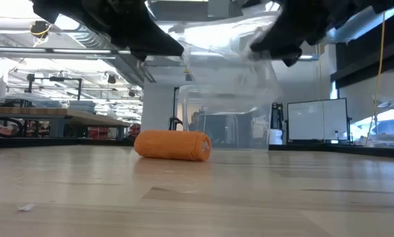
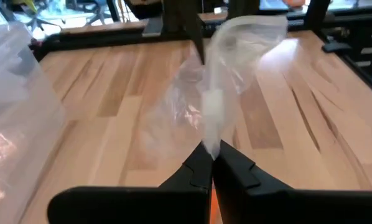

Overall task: Roll bandage
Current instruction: Open the transparent zip bag

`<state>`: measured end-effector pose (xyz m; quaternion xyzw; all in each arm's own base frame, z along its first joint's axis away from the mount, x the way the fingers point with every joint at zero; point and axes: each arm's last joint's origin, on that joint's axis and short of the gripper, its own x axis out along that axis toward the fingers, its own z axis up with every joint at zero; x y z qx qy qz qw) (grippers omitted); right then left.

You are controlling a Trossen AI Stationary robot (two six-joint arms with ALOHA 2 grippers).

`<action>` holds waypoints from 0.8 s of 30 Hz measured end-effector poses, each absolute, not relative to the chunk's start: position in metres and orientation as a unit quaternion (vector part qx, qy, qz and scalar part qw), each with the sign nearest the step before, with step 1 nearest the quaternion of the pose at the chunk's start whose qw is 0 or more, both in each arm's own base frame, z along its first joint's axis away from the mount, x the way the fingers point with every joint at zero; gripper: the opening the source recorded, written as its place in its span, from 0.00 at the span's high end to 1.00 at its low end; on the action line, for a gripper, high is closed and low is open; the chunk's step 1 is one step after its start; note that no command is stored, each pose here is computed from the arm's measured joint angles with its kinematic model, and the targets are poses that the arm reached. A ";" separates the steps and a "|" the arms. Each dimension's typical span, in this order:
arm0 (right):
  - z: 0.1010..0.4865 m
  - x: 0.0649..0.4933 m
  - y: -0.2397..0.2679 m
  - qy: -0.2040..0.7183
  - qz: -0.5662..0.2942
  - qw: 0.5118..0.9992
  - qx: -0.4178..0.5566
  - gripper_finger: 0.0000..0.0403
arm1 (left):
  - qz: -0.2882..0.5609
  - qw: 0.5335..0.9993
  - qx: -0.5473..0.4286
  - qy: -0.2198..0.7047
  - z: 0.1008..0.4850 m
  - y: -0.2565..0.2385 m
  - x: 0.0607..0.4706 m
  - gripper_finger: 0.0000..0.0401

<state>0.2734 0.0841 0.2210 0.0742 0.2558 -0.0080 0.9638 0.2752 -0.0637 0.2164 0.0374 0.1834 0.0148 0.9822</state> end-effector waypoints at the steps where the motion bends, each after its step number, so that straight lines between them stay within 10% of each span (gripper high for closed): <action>1: 0.221 0.272 0.083 0.270 -0.008 0.960 0.071 0.69 | 0.015 0.982 0.037 0.186 0.216 -0.064 0.275 1.00; 14: 0.294 0.286 0.076 0.245 -0.005 0.970 -0.003 0.49 | 0.025 0.981 0.021 0.189 0.215 -0.063 0.275 1.00; 24: 0.301 0.255 0.068 0.436 -0.035 0.899 -0.027 0.51 | 0.028 0.978 0.012 0.204 0.212 -0.063 0.274 1.00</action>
